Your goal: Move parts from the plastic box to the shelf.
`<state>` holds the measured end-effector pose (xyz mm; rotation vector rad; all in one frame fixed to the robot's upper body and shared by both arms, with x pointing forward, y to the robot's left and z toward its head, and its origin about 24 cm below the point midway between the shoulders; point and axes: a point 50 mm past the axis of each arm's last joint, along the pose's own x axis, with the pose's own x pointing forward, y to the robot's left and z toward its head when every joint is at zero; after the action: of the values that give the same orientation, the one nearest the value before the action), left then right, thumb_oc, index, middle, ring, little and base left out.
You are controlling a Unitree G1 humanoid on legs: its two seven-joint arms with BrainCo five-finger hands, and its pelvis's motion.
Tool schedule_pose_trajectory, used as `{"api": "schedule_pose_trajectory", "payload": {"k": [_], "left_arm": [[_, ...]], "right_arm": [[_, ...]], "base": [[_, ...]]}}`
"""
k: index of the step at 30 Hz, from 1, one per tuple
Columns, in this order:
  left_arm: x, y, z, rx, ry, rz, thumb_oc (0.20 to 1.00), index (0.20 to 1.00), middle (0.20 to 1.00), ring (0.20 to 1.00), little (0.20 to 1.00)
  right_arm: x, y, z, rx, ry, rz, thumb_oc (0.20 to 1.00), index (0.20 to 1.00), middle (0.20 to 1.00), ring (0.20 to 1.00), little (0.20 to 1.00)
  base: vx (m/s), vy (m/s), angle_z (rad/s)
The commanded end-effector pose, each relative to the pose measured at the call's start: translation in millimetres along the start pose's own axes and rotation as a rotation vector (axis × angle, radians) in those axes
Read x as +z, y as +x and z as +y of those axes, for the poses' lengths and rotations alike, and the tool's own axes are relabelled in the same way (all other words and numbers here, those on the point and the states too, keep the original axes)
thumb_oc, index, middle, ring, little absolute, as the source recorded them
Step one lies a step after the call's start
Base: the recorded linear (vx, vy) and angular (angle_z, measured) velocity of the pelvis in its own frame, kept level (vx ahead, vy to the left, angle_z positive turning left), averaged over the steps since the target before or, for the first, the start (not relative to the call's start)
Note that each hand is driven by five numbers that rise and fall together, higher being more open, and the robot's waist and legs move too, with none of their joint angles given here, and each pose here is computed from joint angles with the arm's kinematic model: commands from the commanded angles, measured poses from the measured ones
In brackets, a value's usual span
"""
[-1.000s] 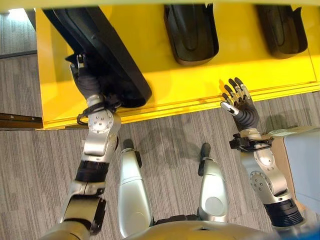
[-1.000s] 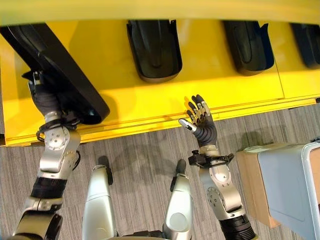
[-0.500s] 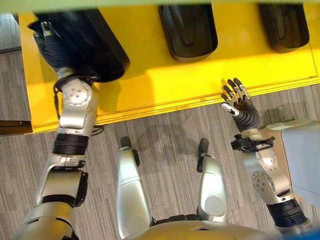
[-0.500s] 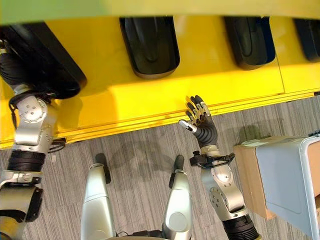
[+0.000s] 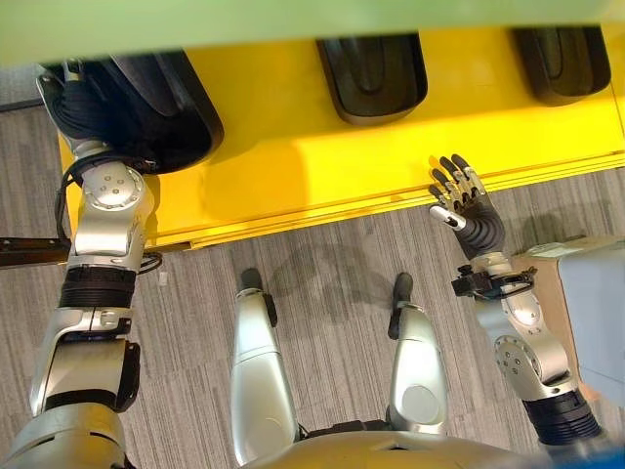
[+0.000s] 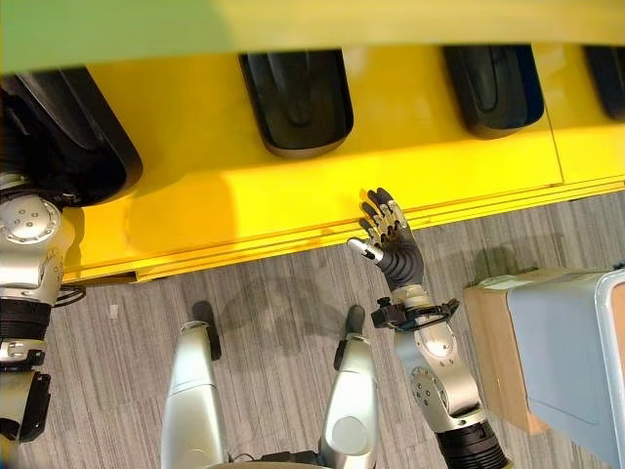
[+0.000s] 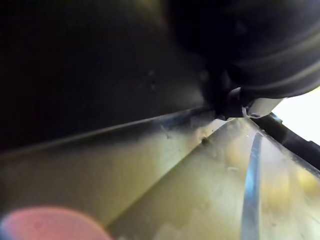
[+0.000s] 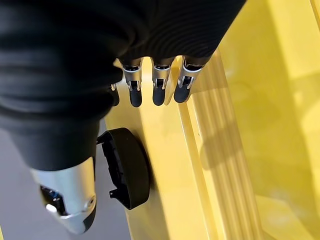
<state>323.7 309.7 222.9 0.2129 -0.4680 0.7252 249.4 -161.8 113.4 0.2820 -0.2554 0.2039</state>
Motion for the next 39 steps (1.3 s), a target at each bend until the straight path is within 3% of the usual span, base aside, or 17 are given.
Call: {"api": "schedule_pose_trajectory", "payload": {"k": [1, 19, 39], "left_arm": [[1, 9, 3, 0.035, 0.007, 0.004, 0.2, 0.2, 0.2, 0.2, 0.2], [-21, -8, -15, 0.016, -0.059, 0.122, 0.2, 0.2, 0.2, 0.2, 0.2], [-26, -1, -5, 0.044, 0.008, 0.149, 0.2, 0.2, 0.2, 0.2, 0.2]], "right_arm": [[12, -5, 0, 0.026, 0.013, -0.043, 1.0, 1.0, 1.0, 1.0, 1.0], [15, 0, 4, 0.042, 0.023, -0.046, 1.0, 1.0, 1.0, 1.0, 1.0], [12, -3, 2, 0.04, 0.012, -0.031, 1.0, 1.0, 1.0, 1.0, 1.0]], "base": [[0.0, 0.0, 0.0], [-0.02, -0.01, 0.02], [-0.01, -0.003, 0.0]]}}
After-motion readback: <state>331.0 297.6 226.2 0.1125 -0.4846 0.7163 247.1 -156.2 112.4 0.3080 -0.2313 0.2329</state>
